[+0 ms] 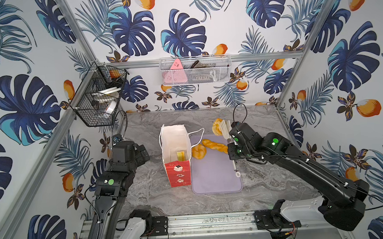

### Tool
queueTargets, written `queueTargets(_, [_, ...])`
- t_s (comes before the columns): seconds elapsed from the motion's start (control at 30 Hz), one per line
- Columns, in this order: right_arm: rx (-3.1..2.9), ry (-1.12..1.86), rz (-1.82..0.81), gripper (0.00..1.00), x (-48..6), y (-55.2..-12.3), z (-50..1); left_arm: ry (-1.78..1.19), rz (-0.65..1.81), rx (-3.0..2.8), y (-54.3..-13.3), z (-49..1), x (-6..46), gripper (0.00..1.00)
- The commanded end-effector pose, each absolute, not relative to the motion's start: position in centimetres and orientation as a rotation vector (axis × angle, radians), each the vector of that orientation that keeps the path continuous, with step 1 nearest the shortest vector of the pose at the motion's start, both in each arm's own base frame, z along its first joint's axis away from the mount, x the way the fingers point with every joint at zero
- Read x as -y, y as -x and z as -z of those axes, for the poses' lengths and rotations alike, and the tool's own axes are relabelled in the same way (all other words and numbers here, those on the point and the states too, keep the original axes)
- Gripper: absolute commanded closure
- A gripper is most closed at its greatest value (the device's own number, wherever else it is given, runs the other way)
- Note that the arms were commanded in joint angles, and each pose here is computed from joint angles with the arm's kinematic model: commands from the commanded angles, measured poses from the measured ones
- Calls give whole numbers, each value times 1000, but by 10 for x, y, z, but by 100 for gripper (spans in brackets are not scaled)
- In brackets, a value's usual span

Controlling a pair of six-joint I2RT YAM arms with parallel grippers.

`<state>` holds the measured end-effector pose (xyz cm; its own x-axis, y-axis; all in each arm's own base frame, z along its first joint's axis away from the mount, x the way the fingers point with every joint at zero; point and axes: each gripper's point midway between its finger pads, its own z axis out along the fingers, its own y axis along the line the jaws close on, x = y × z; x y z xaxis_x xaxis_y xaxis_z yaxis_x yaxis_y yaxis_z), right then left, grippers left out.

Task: Pack bread into a paper bag
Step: Pick up the fake bread from the plate, then place the fake bread in the paper bag.

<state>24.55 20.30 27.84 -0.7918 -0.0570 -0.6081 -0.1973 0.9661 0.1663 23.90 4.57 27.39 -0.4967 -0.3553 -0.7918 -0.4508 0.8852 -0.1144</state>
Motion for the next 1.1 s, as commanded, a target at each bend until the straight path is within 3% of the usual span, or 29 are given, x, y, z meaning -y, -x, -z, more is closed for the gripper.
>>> queueTargets(0.0, [-2391, 185, -304, 100, -197, -247, -313, 569, -135, -2113, -242, -281, -47, 1])
queueTargets(0.2, [-2266, 242, -478, 100, -220, -245, -369, 569, -132, -2115, -243, -280, -46, 1])
queueTargets(0.43, [-2196, 464, -572, 100, -293, -225, -394, 571, -130, -2108, -242, -284, -46, 1])
queueTargets(0.6, [-2211, 608, -596, 100, -342, -207, -380, 575, -135, -2107, -240, -284, -47, 1])
queueTargets(0.9, [-2327, 715, -578, 100, -365, -190, -325, 578, -149, -2106, -238, -284, -49, 1])
queueTargets(0.93, [-2333, 727, -572, 99, -366, -189, -322, 577, -147, -2107, -238, -284, -49, 1])
queueTargets(1.07, [-2338, 762, -525, 76, -369, -185, -315, 578, -146, -2107, -240, -283, -49, 1])
